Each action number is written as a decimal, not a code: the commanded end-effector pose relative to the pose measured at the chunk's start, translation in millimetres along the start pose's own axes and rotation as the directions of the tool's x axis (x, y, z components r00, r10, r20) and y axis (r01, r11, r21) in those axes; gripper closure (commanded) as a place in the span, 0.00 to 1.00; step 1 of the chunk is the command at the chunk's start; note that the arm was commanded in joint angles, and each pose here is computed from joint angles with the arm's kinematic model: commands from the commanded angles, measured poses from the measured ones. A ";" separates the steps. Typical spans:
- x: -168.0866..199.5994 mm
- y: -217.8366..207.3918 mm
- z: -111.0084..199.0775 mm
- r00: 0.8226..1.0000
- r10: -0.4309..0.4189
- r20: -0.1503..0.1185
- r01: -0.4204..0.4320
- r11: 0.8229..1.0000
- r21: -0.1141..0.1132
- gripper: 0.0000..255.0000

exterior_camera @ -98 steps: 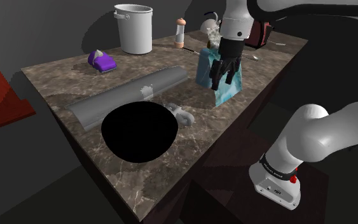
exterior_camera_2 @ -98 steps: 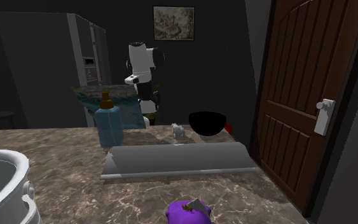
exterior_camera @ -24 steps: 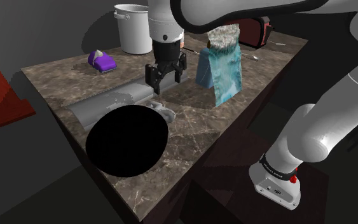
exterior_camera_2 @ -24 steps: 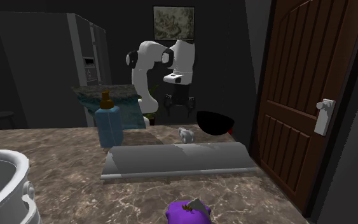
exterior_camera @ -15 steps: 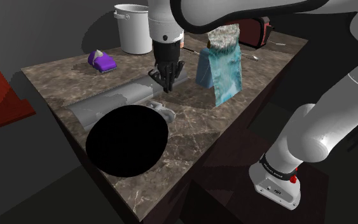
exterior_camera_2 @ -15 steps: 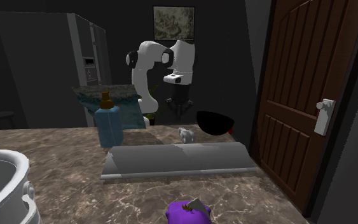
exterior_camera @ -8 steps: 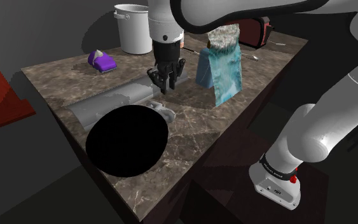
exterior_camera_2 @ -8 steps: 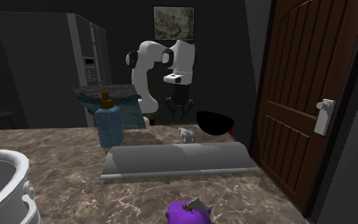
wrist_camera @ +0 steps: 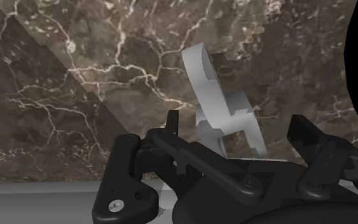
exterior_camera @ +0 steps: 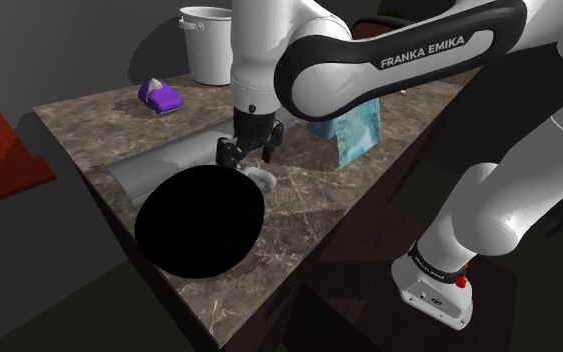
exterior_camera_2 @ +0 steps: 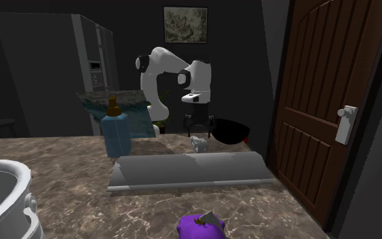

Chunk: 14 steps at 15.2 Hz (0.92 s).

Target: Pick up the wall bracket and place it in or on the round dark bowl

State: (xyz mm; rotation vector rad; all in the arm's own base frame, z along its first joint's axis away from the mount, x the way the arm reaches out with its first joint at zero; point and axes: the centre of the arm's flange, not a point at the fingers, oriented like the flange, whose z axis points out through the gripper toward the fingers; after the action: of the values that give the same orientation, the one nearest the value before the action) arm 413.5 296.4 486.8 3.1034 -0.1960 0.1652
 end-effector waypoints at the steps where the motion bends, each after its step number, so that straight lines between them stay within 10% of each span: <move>1: -0.2 0.3 13.5 1.000 0.003 -0.005 -0.003 1.000 0.004 0.00; 13: -0.1 0.2 37.6 1.000 0.003 -0.005 -0.003 1.000 0.004 0.00; 14: -0.1 0.2 37.6 1.000 0.003 -0.005 -0.003 1.000 0.004 1.00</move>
State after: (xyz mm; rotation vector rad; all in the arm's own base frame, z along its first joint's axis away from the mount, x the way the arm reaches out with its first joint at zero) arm 417.3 294.9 449.4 3.1067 -0.2011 0.1739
